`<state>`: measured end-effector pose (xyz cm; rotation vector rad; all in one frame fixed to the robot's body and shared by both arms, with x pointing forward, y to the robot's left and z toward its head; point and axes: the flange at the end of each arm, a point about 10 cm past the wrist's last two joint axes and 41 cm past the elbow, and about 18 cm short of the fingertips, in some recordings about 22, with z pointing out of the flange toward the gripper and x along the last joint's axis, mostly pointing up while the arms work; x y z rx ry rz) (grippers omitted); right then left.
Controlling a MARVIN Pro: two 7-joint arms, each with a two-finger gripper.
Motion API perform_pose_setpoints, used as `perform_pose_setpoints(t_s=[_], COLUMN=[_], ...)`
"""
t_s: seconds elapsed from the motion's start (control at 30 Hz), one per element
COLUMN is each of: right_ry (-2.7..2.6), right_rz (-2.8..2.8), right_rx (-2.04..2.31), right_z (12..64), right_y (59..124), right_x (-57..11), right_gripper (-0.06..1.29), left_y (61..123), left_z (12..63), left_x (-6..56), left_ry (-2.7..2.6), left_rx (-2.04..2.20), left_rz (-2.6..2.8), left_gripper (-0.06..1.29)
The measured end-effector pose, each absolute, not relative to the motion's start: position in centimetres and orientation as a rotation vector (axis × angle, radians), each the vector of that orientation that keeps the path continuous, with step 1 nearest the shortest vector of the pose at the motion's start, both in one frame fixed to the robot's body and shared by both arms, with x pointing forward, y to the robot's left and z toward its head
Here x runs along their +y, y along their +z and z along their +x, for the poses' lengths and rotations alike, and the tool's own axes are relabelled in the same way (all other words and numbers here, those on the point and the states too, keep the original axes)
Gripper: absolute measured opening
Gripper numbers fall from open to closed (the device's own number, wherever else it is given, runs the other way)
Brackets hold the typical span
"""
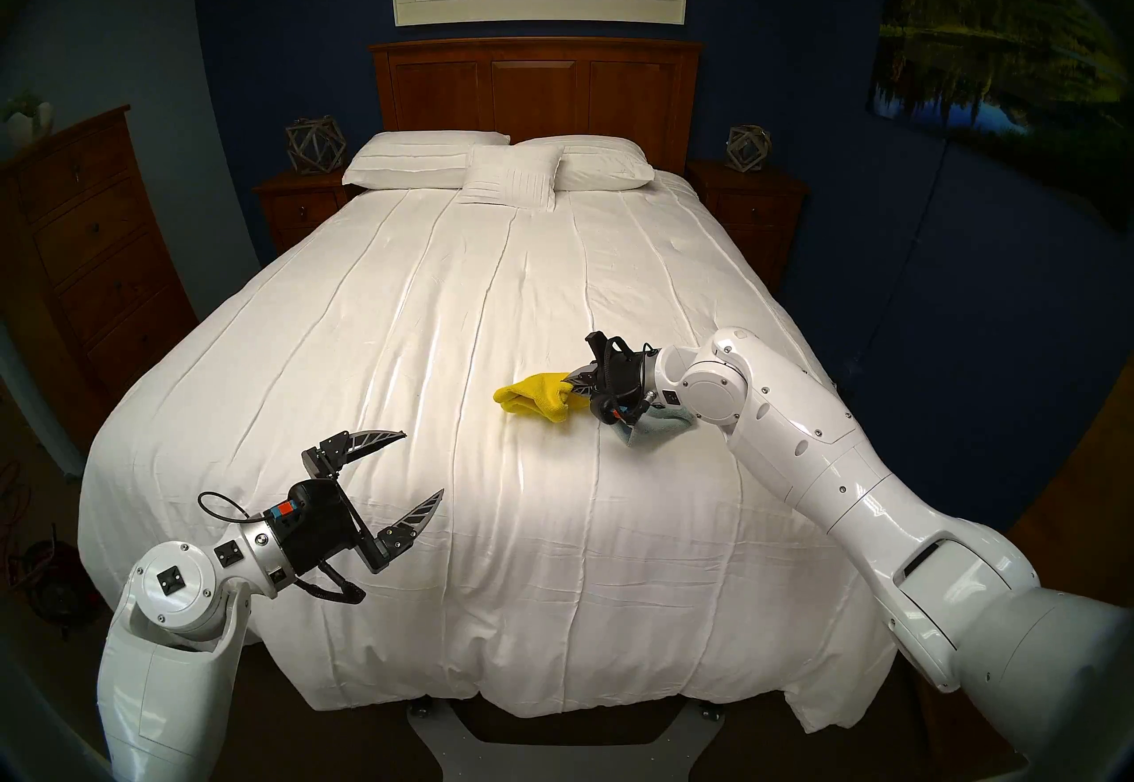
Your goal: Fold the hand towels twice and stack them up
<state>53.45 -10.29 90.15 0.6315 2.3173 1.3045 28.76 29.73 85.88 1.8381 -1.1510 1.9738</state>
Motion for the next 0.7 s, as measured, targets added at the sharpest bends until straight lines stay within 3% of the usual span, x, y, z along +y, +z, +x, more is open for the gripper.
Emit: perform_pose_setpoints(t_s=[0.7], right_ry=[1.364], right_rz=[0.655], right_rx=[2.124], right_z=[58.0], right_y=[95.5], right_x=[-13.1], right_gripper=[-0.03], left_y=[85.9], left_z=[28.8], left_x=[29.7], left_ry=[1.974], left_rx=[-1.151], left_rz=[1.837], left_gripper=[1.27])
